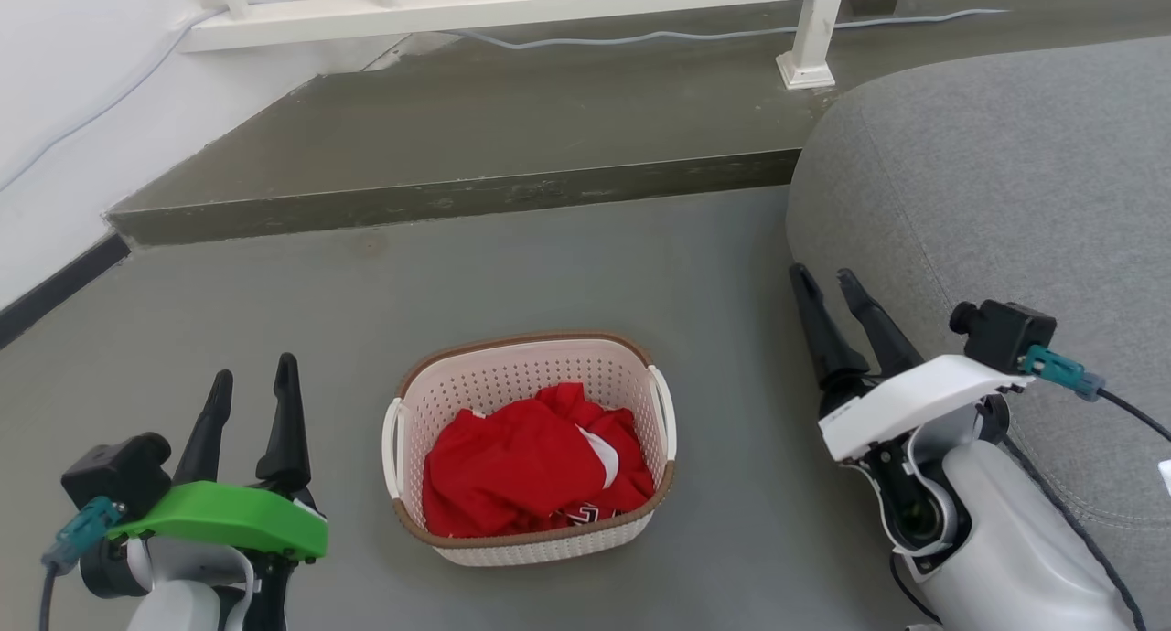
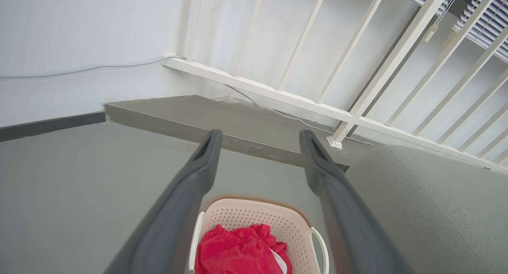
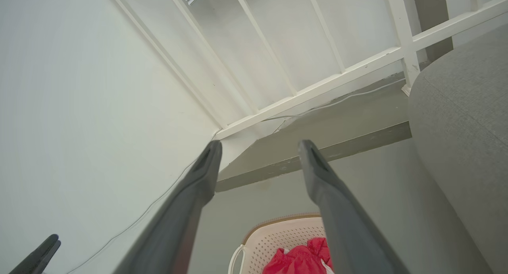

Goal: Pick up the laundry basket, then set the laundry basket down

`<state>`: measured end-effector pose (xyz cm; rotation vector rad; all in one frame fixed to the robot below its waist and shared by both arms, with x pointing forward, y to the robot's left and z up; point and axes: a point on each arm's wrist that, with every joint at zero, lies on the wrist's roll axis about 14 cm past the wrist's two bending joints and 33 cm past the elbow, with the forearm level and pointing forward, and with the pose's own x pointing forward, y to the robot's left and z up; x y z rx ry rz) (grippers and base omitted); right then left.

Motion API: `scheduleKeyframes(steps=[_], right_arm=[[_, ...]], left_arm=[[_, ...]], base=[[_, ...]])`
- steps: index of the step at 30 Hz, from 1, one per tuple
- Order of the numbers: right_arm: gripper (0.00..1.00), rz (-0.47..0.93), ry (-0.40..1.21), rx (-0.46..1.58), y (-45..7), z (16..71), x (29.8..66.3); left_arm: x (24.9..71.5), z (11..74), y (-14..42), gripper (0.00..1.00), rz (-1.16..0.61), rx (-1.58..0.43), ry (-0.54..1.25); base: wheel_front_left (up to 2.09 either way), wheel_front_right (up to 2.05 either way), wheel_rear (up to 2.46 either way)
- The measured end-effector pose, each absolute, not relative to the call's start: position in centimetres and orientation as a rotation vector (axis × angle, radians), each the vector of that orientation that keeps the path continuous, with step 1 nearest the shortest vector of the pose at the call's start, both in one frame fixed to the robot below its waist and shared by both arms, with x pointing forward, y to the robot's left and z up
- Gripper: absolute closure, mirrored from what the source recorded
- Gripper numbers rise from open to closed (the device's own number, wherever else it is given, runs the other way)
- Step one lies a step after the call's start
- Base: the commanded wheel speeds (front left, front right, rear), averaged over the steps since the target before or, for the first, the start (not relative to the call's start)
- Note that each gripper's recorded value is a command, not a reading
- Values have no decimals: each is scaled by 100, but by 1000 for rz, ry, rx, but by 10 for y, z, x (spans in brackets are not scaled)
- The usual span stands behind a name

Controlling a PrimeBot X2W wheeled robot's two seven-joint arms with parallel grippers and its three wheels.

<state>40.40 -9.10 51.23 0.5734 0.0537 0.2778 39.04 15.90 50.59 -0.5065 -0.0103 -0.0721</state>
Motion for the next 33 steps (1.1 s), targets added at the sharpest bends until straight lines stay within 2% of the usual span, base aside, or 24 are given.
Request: scheduleKeyframes(steps=[19, 33], right_arm=[[0, 355, -33, 316, -70, 521, 406], [0, 336, -38, 310, -71, 521, 408]], left_arm=[[395, 523, 148, 0, -117, -267, -108], [396, 523, 150, 0, -100, -272, -110]], base=[[0, 0, 0], [0, 0, 0]])
